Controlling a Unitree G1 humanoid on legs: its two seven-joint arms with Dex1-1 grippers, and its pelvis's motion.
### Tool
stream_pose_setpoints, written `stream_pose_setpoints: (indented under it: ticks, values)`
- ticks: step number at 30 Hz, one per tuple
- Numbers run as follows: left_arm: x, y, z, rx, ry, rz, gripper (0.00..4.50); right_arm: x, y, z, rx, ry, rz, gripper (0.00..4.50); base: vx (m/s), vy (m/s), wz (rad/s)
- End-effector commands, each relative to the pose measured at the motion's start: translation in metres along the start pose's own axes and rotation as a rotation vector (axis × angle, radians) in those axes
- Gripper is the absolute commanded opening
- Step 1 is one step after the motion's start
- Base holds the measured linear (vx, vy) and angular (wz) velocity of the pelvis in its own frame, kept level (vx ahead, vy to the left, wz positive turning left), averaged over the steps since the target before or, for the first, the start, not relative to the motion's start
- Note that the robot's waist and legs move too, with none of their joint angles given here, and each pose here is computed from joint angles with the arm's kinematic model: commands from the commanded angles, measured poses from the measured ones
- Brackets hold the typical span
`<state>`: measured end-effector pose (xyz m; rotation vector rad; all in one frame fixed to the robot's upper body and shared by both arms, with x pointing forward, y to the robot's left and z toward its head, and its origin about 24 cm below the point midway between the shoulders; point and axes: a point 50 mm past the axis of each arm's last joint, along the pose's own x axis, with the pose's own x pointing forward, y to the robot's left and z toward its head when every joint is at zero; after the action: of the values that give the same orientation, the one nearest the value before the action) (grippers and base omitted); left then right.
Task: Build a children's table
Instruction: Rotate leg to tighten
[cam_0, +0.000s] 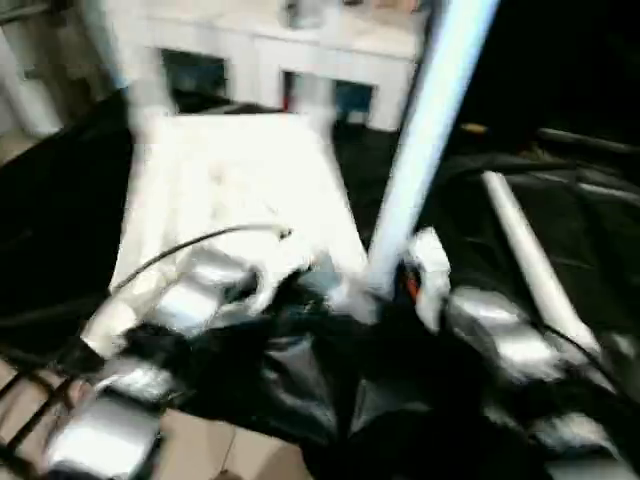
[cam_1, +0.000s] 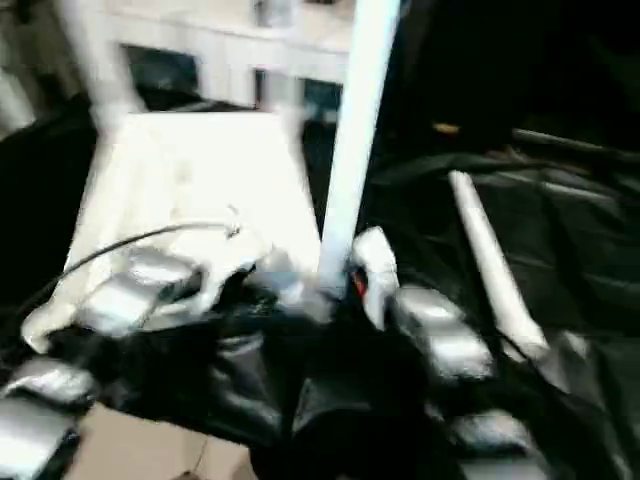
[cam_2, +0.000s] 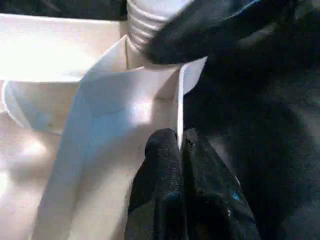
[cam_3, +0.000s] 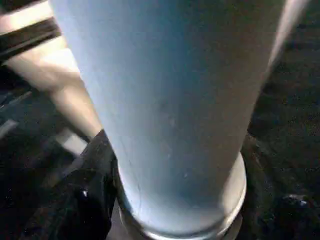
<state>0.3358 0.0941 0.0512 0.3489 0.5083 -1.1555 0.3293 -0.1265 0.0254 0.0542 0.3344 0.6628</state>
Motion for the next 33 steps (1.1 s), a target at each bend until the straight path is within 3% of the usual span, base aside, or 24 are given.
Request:
stream_pose_setpoints:
  ticks: [1,7,10,12,14,22,28,33]
  values:
    - [0.013,-0.003,0.026,-0.007,-0.101,0.035,0.00,0.003,-0.003,-0.027,0.092,0.113,-0.156,2.84,0.000,0.000,0.00]
    - [0.032,-0.013,0.042,-0.021,-0.144,0.063,0.00,0.022,0.009,-0.020,0.165,0.060,-0.219,2.83,0.000,0.000,0.00]
    - [0.033,-0.016,0.041,-0.007,-0.141,0.029,0.00,0.023,0.010,-0.017,0.170,0.046,-0.196,3.55,0.000,0.000,0.00]
    - [0.032,-0.016,0.039,-0.004,-0.130,0.023,0.00,0.023,0.010,-0.015,0.148,0.046,-0.184,3.62,0.000,0.000,0.00]
    - [0.028,-0.016,0.033,0.012,-0.110,-0.007,0.00,0.020,0.008,-0.011,0.050,0.044,-0.118,3.85,0.000,0.000,0.00]
    - [0.014,-0.018,0.016,0.051,-0.044,-0.126,0.00,0.000,0.008,-0.004,-0.130,0.035,0.185,3.85,0.000,0.000,0.00]
    - [-0.003,-0.020,0.005,0.093,0.011,-0.268,0.00,-0.020,0.008,-0.005,-0.199,0.073,0.391,3.85,0.000,0.000,0.00]
    - [-0.017,-0.022,-0.002,0.157,0.039,-0.363,0.00,-0.031,0.011,-0.008,-0.205,0.103,0.501,3.85,0.000,0.000,0.00]
